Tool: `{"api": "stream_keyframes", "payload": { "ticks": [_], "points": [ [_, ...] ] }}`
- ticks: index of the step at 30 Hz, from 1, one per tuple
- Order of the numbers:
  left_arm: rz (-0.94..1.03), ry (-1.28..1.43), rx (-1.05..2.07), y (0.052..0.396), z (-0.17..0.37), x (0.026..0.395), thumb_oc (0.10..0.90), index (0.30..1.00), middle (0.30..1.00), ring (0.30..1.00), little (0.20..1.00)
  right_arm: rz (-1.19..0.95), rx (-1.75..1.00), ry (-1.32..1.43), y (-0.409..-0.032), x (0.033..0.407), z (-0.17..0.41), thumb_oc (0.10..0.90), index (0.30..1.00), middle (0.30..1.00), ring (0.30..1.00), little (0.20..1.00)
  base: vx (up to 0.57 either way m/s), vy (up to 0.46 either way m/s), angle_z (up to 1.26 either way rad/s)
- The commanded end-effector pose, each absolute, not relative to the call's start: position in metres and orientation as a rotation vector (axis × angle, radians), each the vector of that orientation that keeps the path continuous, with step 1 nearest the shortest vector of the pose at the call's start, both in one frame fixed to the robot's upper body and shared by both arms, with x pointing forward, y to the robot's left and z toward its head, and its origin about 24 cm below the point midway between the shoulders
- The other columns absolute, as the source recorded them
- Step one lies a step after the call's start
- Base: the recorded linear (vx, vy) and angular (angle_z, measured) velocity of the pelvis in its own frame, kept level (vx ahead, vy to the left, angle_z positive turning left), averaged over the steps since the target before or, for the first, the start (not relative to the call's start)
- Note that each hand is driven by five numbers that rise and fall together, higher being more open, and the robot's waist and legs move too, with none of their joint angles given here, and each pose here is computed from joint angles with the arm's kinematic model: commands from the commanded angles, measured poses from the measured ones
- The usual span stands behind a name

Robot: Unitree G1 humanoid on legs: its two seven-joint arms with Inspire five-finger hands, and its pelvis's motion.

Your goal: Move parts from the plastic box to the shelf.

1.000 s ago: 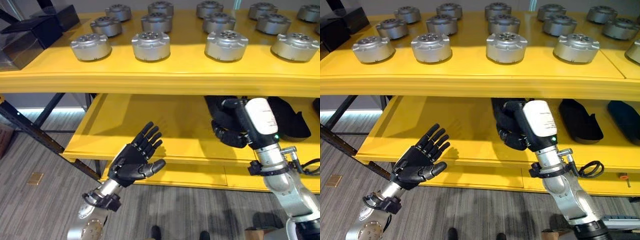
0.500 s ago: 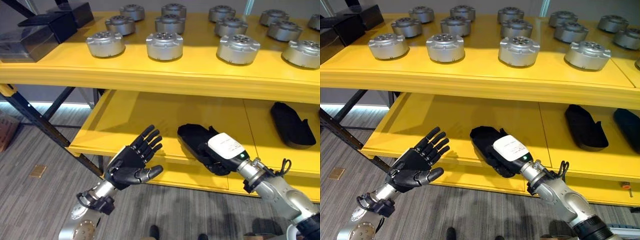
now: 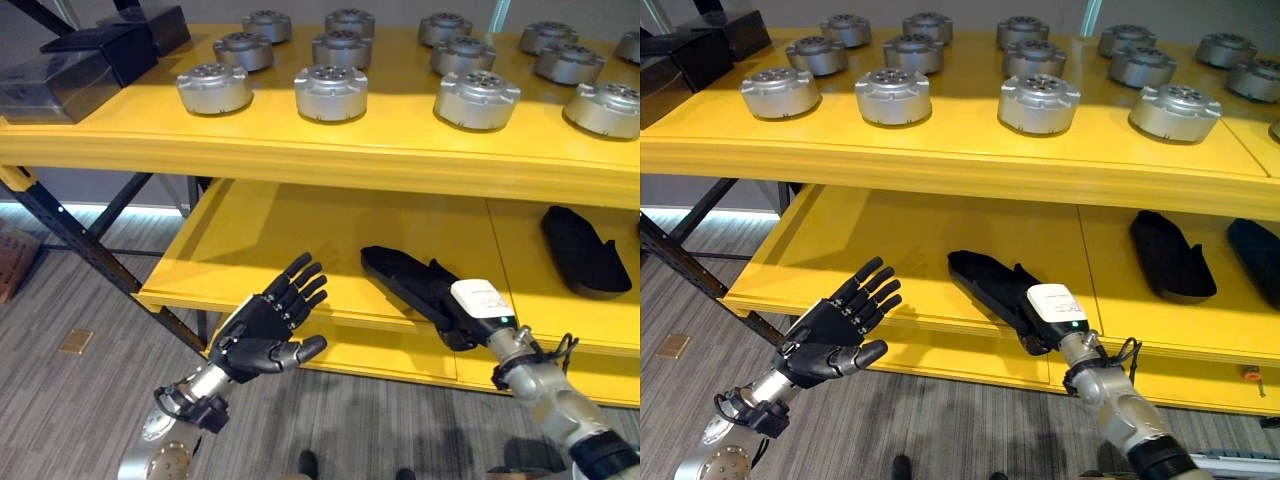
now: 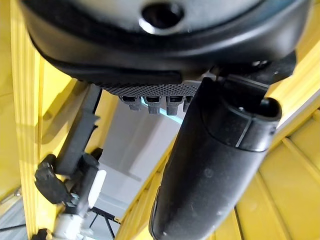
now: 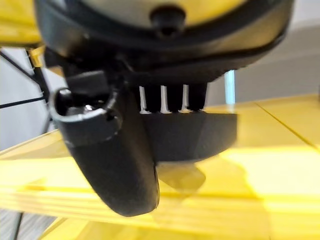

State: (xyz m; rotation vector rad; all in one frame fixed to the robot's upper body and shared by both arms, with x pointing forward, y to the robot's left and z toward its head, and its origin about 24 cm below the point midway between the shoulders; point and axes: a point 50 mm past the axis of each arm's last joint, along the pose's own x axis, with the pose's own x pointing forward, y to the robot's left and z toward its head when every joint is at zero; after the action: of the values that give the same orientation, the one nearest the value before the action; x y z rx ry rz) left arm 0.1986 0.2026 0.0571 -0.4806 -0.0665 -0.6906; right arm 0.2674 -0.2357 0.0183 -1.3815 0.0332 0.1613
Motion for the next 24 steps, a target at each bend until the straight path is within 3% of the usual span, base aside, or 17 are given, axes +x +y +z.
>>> {"api": "stream_keyframes", "payload": {
  "ticks": [1, 8, 24],
  "points": [
    [-0.849, -0.273, -0.444, 0.191, 0.098, 0.215, 0.9, 1.0, 1.0, 1.0, 1.0, -0.045, -1.392, -0.189, -0.235, 0.312, 0.084, 0.4, 0.3, 0.3, 0.3, 0.3, -0.21, -0.023, -0.01],
    [-0.899, -0.355, -0.446, 0.181, 0.12, 0.233, 0.9, 1.0, 1.0, 1.0, 1.0, -0.186, -1.392, -0.23, -0.238, 0.354, 0.132, 0.4, 0.3, 0.3, 0.3, 0.3, -0.17, -0.022, 0.02],
    [-0.927, -0.327, -0.49, 0.169, 0.118, 0.229, 0.9, 1.0, 1.0, 1.0, 1.0, -0.494, -1.073, -0.056, -0.269, 0.365, 0.136, 0.4, 0.3, 0.3, 0.3, 0.3, 0.02, 0.001, 0.02]
  ]
}}
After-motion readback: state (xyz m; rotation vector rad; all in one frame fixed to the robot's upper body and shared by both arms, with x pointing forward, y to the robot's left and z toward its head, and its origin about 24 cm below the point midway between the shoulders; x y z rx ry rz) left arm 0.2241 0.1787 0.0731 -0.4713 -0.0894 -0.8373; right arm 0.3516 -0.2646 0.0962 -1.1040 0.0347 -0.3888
